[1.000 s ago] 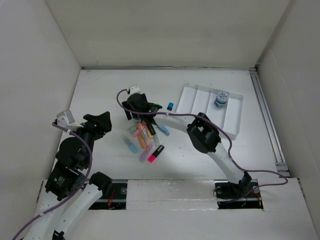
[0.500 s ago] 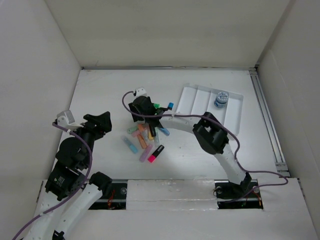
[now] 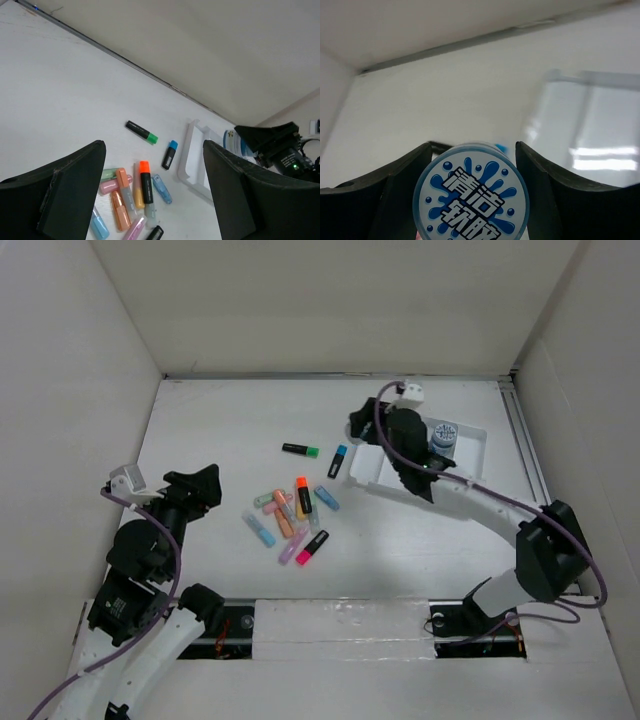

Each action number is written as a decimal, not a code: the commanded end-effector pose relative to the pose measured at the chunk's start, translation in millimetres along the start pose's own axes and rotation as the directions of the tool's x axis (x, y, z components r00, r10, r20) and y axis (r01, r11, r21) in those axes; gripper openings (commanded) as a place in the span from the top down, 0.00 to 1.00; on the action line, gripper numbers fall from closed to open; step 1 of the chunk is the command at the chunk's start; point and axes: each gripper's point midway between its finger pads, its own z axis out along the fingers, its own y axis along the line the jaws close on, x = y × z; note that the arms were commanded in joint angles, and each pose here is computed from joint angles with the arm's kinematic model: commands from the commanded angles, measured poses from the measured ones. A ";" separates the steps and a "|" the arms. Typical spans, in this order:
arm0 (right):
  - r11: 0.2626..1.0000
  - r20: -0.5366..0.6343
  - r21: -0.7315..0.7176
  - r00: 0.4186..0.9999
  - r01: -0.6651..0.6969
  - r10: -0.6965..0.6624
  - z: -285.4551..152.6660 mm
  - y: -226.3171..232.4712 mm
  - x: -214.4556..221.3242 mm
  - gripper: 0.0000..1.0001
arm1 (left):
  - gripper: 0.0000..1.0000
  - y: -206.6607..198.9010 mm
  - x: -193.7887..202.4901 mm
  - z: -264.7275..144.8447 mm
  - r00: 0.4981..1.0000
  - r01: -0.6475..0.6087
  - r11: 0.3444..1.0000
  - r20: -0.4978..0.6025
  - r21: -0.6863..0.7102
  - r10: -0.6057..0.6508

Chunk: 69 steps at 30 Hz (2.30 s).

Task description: Organize the desk

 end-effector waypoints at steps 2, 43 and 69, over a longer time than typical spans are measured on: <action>0.962 -0.031 0.268 0.998 -0.045 0.056 -18.7 -114.3 17.0 0.59 | 0.25 -7.9 -3.3 0.4 1.000 0.002 0.999 0.012 0.038 -0.003; 0.972 -0.289 -0.134 0.931 0.194 -0.225 31.2 -16.5 78.9 0.69 | 0.26 -11.1 3.2 5.4 1.000 -0.018 0.999 -0.013 0.047 0.019; 0.818 -0.606 -0.299 0.565 0.491 -0.561 123.5 1.2 235.7 0.17 | 0.26 -14.1 8.4 8.6 0.999 -0.035 0.998 -0.032 0.059 0.037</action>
